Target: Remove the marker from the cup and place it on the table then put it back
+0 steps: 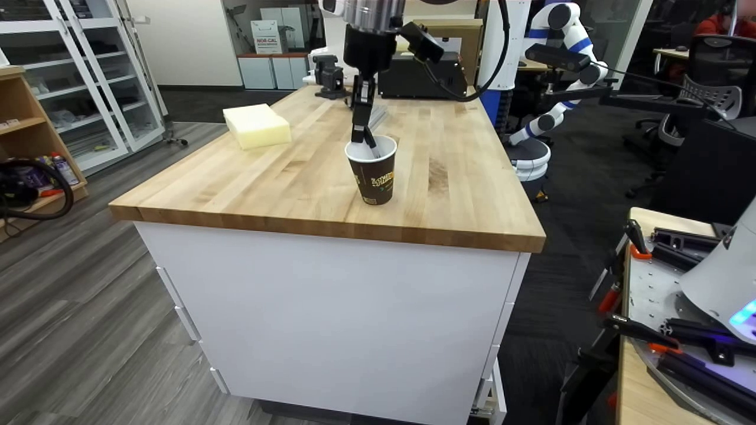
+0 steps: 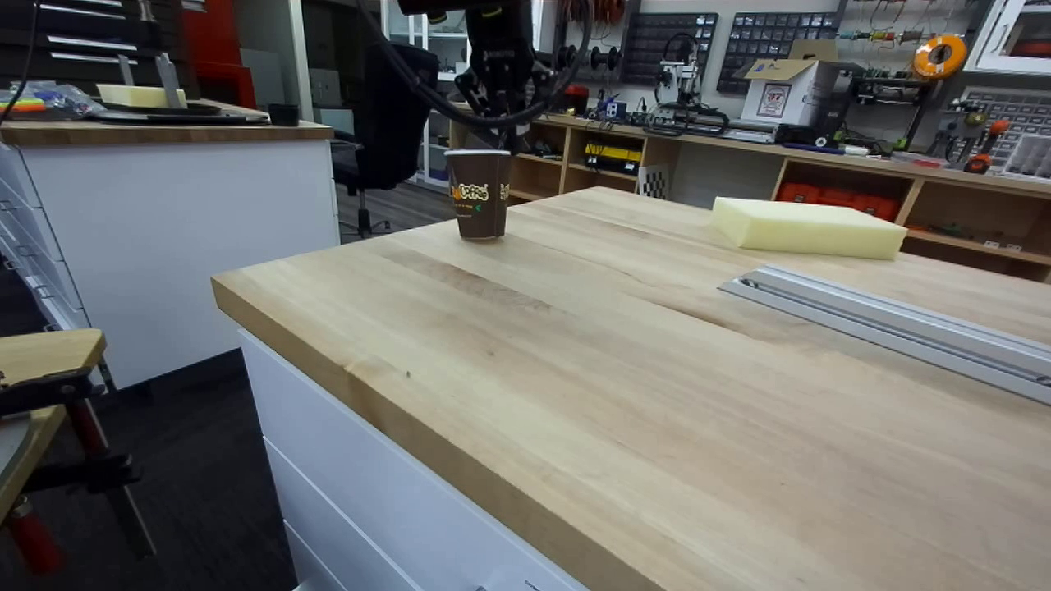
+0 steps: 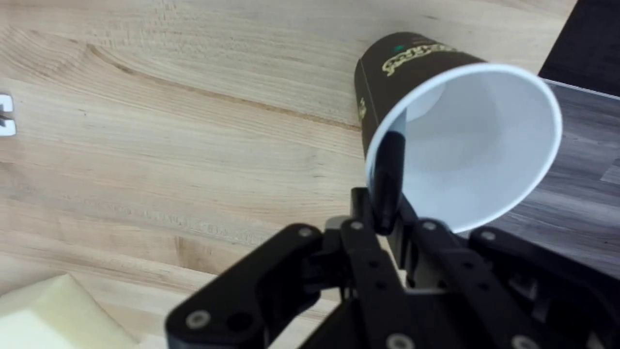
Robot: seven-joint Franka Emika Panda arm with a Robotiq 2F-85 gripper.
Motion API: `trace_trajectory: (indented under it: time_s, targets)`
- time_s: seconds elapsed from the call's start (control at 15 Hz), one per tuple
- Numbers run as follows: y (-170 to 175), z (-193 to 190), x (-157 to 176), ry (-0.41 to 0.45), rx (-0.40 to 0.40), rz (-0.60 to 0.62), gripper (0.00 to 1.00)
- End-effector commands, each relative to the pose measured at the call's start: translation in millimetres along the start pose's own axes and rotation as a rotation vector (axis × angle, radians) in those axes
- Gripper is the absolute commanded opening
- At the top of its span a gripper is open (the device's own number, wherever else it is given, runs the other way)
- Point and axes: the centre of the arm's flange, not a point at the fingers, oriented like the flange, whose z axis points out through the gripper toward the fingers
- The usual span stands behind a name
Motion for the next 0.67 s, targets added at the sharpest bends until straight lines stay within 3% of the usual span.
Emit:
trace_trajectory:
  time_s: [0.0, 0.13, 0.2, 0.27, 0.33, 0.53, 0.6]
  targets:
    - [3.5, -5.1, 1.7, 0.001, -0.009, 0.012, 0.02]
    - [4.2, -3.6, 0.9, -0.003, -0.007, 0.018, 0.04]
    - [4.6, -3.1, 0.7, -0.004, -0.005, 0.018, 0.28]
    - [4.7, -2.4, 0.0, -0.005, -0.004, 0.017, 0.31]
    - [5.0, -2.1, -0.3, -0.004, -0.003, 0.017, 0.07]
    - [4.7, -2.7, 0.1, -0.005, -0.005, 0.016, 0.00]
    - [4.6, -2.8, 0.0, -0.005, -0.006, 0.016, 0.29]
